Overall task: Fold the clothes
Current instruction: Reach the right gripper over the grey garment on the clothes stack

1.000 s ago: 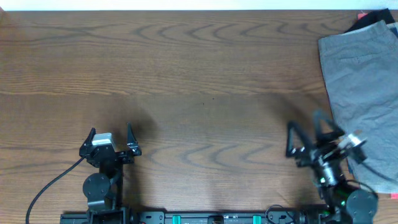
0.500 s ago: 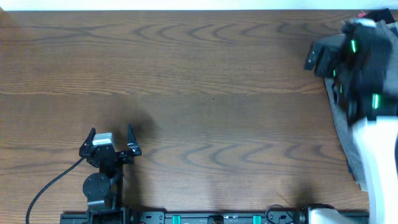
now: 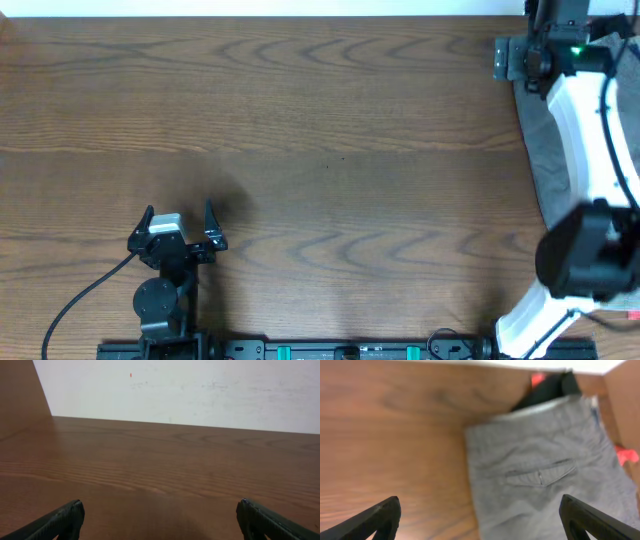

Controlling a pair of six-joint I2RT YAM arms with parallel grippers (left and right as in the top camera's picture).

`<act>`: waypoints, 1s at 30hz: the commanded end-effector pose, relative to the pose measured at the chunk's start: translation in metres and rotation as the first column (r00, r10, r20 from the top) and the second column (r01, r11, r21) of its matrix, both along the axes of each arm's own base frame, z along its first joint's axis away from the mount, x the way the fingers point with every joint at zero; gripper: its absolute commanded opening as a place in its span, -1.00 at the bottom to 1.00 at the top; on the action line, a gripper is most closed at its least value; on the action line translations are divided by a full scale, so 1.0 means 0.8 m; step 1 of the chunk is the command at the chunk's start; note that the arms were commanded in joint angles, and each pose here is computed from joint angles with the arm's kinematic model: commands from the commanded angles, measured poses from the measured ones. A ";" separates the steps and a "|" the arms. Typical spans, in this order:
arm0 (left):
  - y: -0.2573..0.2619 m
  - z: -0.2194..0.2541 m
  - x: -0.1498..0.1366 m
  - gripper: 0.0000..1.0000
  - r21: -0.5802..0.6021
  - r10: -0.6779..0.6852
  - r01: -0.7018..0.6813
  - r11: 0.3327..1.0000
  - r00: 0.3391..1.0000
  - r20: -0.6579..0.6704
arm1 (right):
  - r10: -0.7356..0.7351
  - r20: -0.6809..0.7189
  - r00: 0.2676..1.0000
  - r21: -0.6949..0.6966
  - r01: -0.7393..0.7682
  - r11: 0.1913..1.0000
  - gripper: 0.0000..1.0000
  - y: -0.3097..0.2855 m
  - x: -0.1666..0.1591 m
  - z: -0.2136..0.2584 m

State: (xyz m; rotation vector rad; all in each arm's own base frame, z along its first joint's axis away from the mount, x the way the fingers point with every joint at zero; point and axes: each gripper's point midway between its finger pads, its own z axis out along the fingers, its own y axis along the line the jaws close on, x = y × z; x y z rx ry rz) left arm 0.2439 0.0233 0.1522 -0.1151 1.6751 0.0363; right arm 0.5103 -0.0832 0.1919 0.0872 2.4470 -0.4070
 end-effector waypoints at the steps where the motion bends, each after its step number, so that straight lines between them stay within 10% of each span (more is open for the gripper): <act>1: 0.000 -0.019 -0.001 0.95 -0.001 -0.003 0.003 1.000 0.999 -0.048 | -0.081 -0.120 0.989 -0.122 0.066 0.990 0.98 -0.053 0.003 -0.063; 19: 0.000 -0.019 -0.001 0.95 -0.001 -0.003 0.003 1.000 0.999 -0.048 | -0.101 -0.276 0.956 -0.136 0.066 0.989 0.86 -0.084 0.012 -0.207; 30: 0.000 -0.019 -0.001 0.95 -0.001 -0.003 0.003 1.000 0.999 -0.048 | -0.091 -0.297 0.951 -0.121 0.058 0.991 -0.04 -0.081 0.010 -0.223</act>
